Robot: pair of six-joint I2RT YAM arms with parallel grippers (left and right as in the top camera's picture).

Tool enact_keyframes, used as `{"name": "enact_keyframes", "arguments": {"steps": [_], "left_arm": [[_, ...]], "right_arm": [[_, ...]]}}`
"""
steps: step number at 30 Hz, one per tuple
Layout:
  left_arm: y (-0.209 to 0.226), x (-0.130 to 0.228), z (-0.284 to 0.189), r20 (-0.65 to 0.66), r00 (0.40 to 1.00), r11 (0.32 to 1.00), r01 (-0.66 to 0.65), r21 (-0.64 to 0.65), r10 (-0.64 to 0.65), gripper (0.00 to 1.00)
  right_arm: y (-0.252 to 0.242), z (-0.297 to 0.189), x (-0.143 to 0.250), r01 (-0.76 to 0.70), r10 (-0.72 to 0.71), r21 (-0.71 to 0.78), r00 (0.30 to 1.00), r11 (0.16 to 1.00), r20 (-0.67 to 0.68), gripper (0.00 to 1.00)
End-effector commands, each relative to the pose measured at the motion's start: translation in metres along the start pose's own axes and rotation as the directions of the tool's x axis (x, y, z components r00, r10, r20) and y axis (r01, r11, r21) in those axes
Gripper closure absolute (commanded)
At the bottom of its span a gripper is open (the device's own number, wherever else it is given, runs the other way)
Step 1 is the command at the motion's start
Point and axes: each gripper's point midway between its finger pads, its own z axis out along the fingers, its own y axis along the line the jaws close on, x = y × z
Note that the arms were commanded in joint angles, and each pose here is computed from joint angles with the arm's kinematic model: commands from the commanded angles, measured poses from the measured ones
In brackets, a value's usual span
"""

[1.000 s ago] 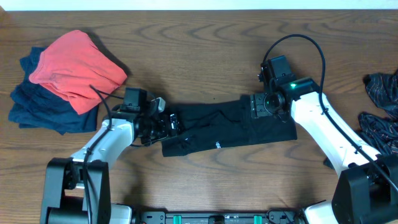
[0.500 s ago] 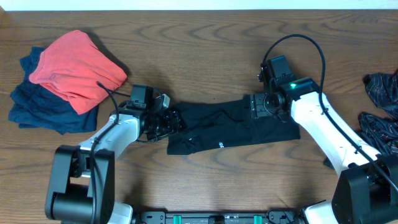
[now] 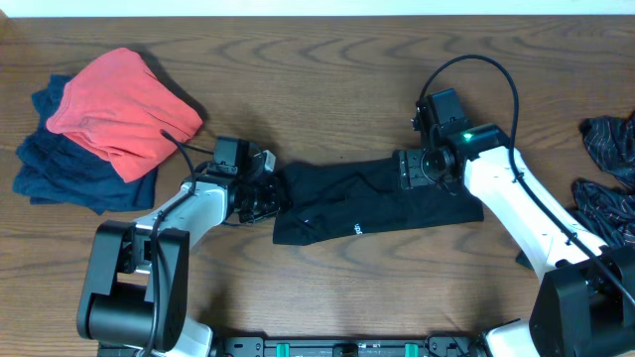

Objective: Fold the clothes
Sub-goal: 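Grasp the strip's left end with the left gripper and fold it rightward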

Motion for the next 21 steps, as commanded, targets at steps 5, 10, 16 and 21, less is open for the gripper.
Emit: {"name": "enact_keyframes", "arguments": {"steps": [5,10,16,21], "left_arm": [[0.0015,0.0064,0.0067,-0.017,0.998,0.998,-0.063,0.020,0.063,0.94],[0.0028,0.0052,0.0066,-0.012,0.997,0.997,-0.074,0.013,0.074,0.94],[0.0076,0.0049,0.0060,-0.009,0.998,0.998,-0.068,-0.014,0.068,0.07],[0.0083,0.0064,0.0060,-0.015,0.998,0.998,-0.059,-0.017,0.058,0.02]], "right_arm": [[-0.0041,0.0011,-0.0015,-0.011,0.011,0.013,1.000,1.000,-0.001,0.24],[-0.0041,0.0011,-0.0014,-0.011,0.011,0.013,1.000,1.000,-0.001,0.24],[-0.0041,0.0011,-0.0015,-0.011,0.011,0.013,1.000,1.000,-0.001,0.24],[-0.0041,0.0011,-0.0015,-0.011,0.011,0.013,1.000,1.000,-0.001,0.24]]}}
